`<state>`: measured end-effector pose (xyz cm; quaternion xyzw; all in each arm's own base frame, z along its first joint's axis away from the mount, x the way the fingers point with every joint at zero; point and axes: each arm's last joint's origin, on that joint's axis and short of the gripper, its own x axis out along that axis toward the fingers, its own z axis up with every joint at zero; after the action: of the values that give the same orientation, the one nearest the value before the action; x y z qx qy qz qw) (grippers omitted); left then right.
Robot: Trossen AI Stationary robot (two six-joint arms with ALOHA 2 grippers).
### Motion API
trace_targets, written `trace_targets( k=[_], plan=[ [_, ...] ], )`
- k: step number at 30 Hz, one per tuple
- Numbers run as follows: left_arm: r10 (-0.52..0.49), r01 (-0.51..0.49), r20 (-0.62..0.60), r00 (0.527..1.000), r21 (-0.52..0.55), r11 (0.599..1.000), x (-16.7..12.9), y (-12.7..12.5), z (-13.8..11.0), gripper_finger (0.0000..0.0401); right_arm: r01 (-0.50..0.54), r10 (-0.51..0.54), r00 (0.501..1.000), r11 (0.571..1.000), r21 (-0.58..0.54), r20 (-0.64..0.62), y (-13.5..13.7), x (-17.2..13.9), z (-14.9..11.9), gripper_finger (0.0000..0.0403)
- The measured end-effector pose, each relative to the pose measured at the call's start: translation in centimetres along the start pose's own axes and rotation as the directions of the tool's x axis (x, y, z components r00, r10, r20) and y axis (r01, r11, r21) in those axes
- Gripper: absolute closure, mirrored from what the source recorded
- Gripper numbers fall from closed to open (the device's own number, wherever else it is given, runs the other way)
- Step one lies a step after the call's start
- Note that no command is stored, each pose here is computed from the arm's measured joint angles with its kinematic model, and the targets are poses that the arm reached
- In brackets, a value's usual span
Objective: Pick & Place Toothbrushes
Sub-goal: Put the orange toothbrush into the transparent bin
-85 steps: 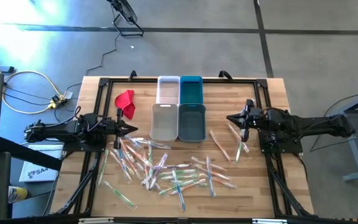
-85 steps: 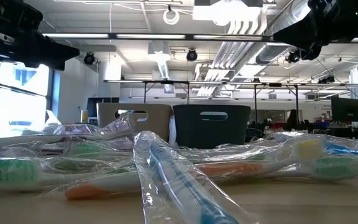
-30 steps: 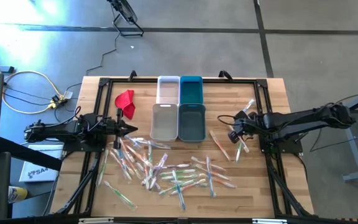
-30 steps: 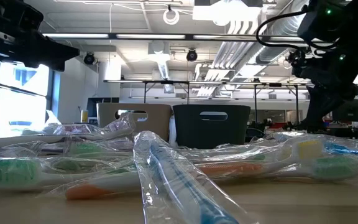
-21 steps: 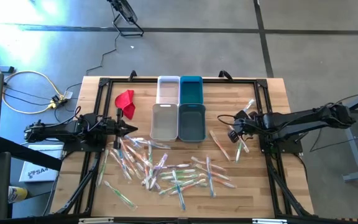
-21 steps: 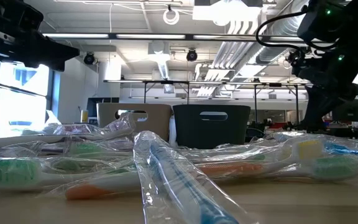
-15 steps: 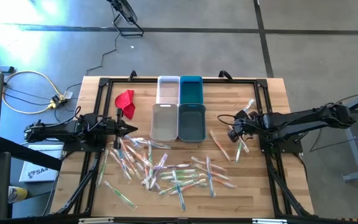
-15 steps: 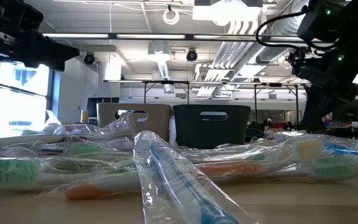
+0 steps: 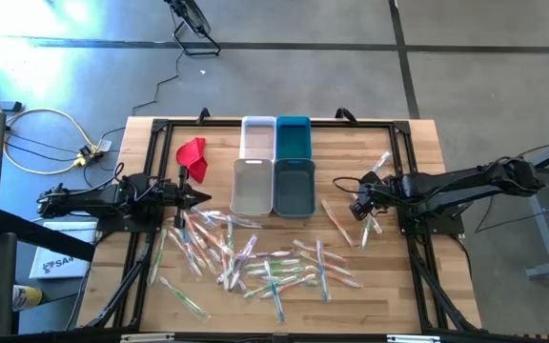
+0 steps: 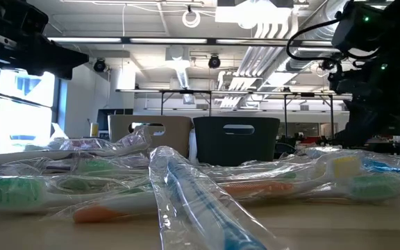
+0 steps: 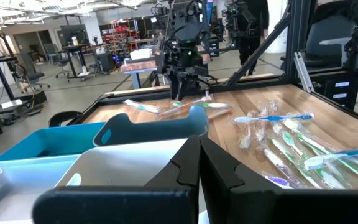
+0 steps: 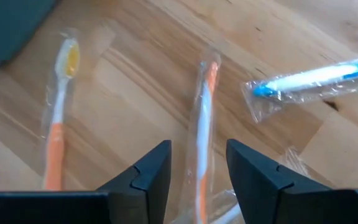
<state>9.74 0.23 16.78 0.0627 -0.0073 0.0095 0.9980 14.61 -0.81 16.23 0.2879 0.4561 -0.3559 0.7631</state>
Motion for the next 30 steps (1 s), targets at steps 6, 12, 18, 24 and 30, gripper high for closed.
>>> trace_targets(
  k=[6, 12, 18, 24, 30],
  plan=[
    [0.000, 0.000, 0.000, 1.000, 0.000, 1.000, 0.0, 0.0, 0.0, 0.0401, 0.060, -0.061, 0.997, 0.998, -0.021, -0.047, 0.3, 1.1, -0.2, 0.0255],
    [0.000, 0.000, 0.000, 1.000, 0.000, 1.000, 0.0, 0.0, 0.0, 0.0401, 0.097, -0.102, 0.988, 0.994, -0.045, -0.120, 0.6, 2.3, -0.6, 0.0255],
    [0.000, 0.000, 0.000, 1.000, 0.000, 1.000, 0.0, 0.0, 0.0, 0.0401, 0.120, -0.127, 0.982, 0.991, -0.057, -0.142, 1.0, 3.5, -0.7, 0.0256],
    [0.000, 0.000, 0.000, 1.000, 0.000, 1.000, 0.0, 0.0, 0.0, 0.0401, 0.137, -0.146, 0.975, 0.988, -0.067, -0.165, 1.3, 4.1, -0.7, 0.0281],
    [0.000, 0.000, 0.000, 1.000, 0.000, 1.000, 0.0, 0.0, 0.0, 0.0401, 0.121, -0.130, 0.978, 0.991, -0.064, -0.161, 1.4, 4.2, -0.7, 0.0338]
  ],
)
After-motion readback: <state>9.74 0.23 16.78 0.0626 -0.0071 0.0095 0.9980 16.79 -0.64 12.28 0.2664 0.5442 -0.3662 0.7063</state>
